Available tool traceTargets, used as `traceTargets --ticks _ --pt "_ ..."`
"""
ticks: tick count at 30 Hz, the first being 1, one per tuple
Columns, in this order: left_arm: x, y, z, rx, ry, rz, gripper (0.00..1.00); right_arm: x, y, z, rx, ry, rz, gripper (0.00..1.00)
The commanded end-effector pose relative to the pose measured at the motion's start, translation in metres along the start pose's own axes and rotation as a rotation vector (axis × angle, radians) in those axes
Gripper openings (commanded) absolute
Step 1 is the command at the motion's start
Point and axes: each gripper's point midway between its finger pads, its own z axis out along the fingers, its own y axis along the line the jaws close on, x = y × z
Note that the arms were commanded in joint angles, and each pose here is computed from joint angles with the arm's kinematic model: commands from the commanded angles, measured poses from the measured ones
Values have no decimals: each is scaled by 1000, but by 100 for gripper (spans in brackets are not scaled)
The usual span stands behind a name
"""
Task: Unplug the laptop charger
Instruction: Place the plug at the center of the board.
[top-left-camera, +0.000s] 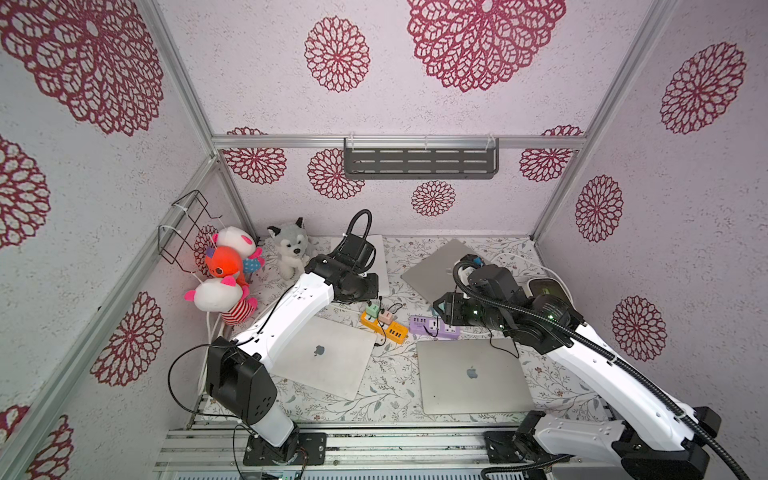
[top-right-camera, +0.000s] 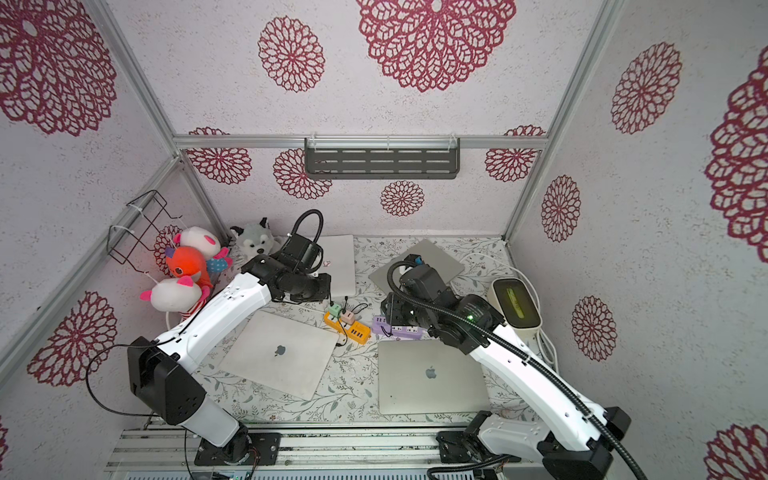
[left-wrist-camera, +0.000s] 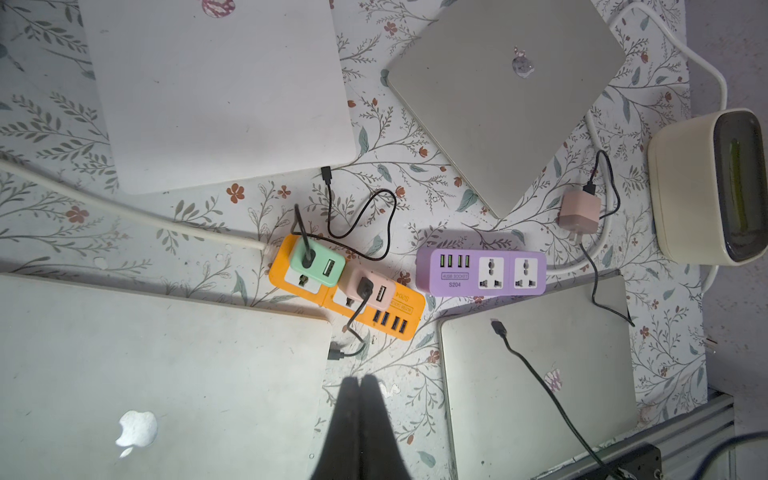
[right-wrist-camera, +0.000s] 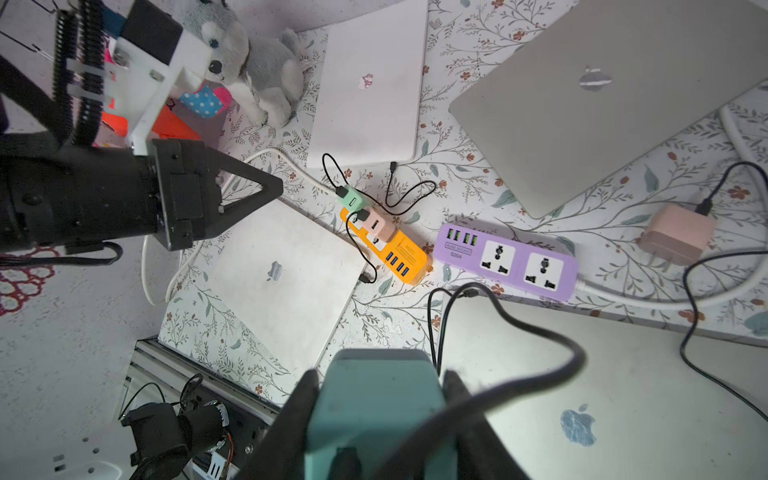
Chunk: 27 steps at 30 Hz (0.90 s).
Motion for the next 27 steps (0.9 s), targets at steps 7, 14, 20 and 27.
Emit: traceTargets --ticks 7,14,20,27 --pt "2 15 -8 -12 -24 -23 0 40 -1 26 8 102 -5 26" --pt "5 28 -13 -24 -31 -44 0 78 8 68 -17 199 -15 26" --pt "9 38 -15 -30 -28 -57 0 107 13 103 -31 268 -9 26" --pt "13 42 -12 -28 -21 -64 0 133 16 131 -33 336 -11 26"
